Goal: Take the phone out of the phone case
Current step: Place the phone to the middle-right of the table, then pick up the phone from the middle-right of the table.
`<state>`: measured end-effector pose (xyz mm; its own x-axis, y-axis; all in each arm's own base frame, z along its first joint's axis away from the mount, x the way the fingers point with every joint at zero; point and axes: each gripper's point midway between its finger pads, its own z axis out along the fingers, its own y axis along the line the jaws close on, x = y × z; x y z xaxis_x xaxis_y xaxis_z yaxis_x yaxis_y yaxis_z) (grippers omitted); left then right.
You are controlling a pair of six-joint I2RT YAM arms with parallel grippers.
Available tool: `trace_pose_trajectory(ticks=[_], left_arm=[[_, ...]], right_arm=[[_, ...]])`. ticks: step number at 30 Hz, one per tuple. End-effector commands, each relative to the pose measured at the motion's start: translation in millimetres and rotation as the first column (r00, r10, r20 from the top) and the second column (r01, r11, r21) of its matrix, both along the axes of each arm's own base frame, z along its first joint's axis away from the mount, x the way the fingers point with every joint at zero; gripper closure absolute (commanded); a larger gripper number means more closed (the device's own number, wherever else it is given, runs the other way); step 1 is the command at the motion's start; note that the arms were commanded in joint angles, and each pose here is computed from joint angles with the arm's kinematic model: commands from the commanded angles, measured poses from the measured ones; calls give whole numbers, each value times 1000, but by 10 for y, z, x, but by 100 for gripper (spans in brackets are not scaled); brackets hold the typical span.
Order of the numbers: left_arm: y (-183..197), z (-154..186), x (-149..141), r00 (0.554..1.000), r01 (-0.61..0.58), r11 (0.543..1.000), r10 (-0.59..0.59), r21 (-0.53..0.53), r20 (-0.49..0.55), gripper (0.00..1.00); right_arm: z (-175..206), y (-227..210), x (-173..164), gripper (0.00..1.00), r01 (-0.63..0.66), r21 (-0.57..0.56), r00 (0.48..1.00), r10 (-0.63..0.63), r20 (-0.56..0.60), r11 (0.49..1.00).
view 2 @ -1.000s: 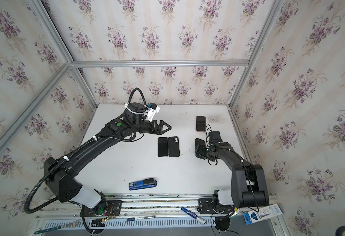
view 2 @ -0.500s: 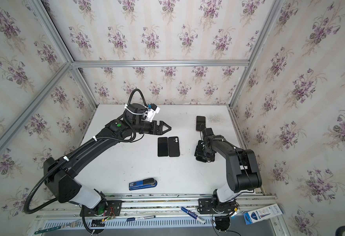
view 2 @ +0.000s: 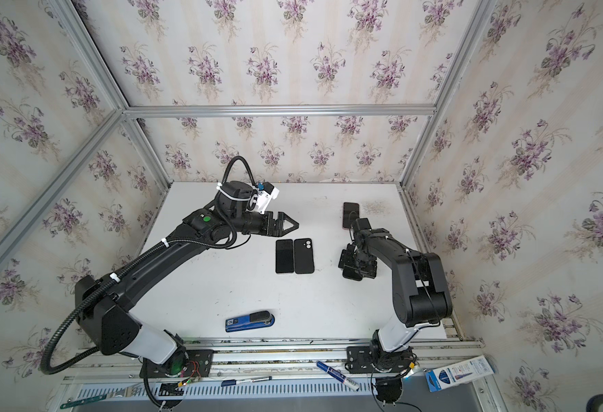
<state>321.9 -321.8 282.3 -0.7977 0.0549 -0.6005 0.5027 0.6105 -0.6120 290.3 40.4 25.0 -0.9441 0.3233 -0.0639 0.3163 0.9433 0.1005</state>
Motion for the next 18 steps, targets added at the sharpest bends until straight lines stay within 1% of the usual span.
trace_pose_trajectory(ticks=[1,8,13,18], left_arm=[[-7,51,7,1000,4,1000,-3,-21,12,0],[-3,23,4,1000,5,1000,-5,-18,5,0],[11,28,1,1000,4,1000,-4,-20,5,0],[30,19,-3,1000,0,1000,0,-19,2,0]], right_arm=[[20,-57,-1,4,-1,-35,1000,0,-18,999],[-16,-75,33,3,-5,-50,999,3,-40,999],[-57,-76,100,5,-7,-55,999,4,-44,998],[-157,-68,86,9,-5,-53,997,1,-74,999]])
